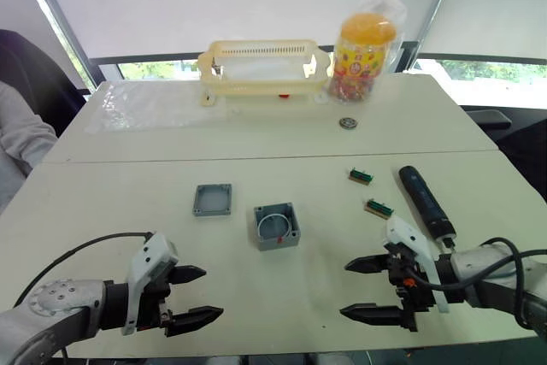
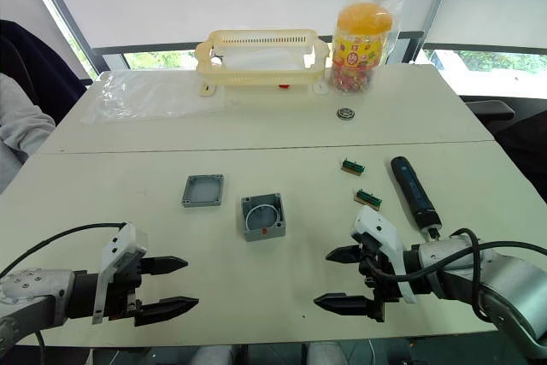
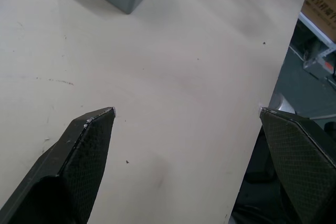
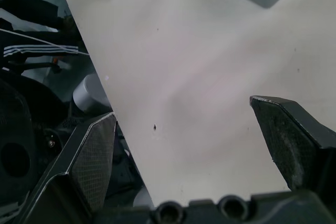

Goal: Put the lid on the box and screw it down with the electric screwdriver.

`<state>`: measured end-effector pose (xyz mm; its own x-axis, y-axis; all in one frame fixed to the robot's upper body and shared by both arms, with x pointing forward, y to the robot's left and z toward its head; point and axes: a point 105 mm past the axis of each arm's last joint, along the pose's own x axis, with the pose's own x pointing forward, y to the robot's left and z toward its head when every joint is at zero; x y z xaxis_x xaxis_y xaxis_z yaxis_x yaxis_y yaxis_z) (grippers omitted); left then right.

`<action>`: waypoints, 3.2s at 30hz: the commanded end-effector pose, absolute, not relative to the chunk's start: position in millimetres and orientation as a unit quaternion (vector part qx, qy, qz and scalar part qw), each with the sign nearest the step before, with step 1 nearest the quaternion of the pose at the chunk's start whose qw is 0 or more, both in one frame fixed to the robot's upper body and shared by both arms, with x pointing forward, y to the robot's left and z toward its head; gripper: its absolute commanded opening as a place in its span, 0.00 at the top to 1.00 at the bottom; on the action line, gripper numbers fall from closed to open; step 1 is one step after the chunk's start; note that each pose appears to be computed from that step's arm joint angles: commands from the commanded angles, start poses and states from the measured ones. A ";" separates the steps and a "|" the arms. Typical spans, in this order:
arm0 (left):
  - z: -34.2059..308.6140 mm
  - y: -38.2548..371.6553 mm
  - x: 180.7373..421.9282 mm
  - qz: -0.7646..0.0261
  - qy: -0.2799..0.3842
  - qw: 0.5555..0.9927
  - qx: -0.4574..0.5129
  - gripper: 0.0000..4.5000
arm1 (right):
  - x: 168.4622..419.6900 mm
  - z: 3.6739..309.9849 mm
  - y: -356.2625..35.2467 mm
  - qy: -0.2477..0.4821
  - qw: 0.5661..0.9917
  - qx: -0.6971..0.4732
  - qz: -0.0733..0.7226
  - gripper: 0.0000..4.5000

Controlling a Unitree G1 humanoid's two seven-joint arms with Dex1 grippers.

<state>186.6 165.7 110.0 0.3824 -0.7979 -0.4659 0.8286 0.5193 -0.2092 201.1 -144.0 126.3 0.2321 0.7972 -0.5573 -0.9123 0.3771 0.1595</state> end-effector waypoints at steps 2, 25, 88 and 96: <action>123.0 172.1 195.7 -0.480 0.236 0.844 0.048 0.00 | 209.9 135.4 -138.1 0.254 0.787 -0.099 0.554 0.01; 195.2 137.9 253.2 -0.581 0.197 0.728 0.305 0.00 | 231.3 177.1 -112.2 0.191 0.796 -0.163 0.550 0.01; 113.7 50.9 324.6 -0.716 0.073 0.403 0.566 0.98 | 238.2 151.9 -101.9 0.160 0.857 -0.134 0.471 0.00; 109.7 34.8 325.9 -0.739 0.032 0.347 0.577 0.98 | 232.1 149.3 -101.9 0.161 0.866 -0.125 0.456 0.00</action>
<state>326.5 34.4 116.6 -0.0836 -0.5014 -0.8612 0.5559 -0.7407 0.3773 234.7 -103.6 138.8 0.5163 0.7418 -0.4280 -0.8302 0.5562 -0.0374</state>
